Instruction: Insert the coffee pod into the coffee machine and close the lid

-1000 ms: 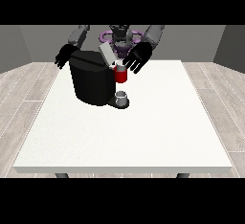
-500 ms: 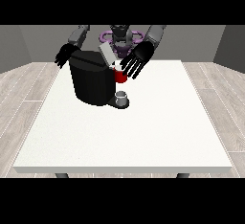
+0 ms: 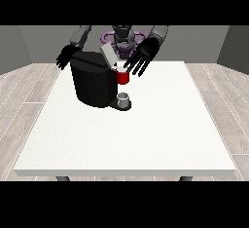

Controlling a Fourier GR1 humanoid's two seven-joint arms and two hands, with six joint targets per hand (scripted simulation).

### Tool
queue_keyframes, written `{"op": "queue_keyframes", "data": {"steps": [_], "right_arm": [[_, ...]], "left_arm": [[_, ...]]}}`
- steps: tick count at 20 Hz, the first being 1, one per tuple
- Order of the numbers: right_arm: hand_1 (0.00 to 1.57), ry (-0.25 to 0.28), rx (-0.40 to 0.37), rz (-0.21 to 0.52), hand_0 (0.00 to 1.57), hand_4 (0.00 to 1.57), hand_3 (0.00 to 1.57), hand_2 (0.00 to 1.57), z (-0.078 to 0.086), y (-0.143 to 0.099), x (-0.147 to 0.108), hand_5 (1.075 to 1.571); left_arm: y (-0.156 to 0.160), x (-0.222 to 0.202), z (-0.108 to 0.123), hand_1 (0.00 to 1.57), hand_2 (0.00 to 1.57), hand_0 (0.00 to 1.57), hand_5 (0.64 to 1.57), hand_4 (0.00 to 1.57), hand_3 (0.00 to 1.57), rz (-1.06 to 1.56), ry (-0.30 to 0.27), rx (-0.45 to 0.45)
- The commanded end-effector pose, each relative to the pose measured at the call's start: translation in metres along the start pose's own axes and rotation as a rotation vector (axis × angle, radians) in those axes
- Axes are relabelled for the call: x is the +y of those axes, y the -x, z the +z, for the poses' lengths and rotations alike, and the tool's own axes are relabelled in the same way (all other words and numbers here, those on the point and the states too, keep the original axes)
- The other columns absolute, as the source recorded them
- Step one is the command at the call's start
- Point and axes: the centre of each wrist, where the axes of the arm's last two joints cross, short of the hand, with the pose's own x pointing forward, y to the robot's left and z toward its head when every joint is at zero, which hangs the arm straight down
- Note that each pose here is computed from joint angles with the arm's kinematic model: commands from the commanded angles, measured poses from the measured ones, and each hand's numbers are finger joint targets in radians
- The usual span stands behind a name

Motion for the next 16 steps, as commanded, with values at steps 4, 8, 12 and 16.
{"op": "queue_keyframes", "data": {"steps": [4,8,12,16], "right_arm": [[0.0,0.043,0.061,0.03,0.0,0.42,0.0,0.0,0.019,0.032,-0.013,1.571],[0.0,0.056,0.111,-0.002,0.0,0.38,0.0,0.0,0.021,0.03,-0.026,1.571],[0.0,0.117,0.159,0.008,0.0,0.39,0.0,0.0,0.037,0.052,-0.051,1.571],[0.0,0.165,0.187,0.026,0.0,0.42,0.0,0.0,0.061,0.065,-0.047,1.571]], "left_arm": [[0.002,-0.026,0.004,0.0,0.0,0.0,1.571,0.0,0.0,0.018,0.06,-0.018],[0.003,-0.055,0.005,0.0,0.0,0.0,1.571,0.0,0.0,0.158,0.064,0.022],[0.013,-0.069,0.01,0.0,0.0,0.0,1.571,0.0,0.0,0.435,0.022,0.023],[0.035,-0.127,0.032,0.0,0.0,0.0,1.571,0.24,0.0,0.725,-0.022,0.036]]}}
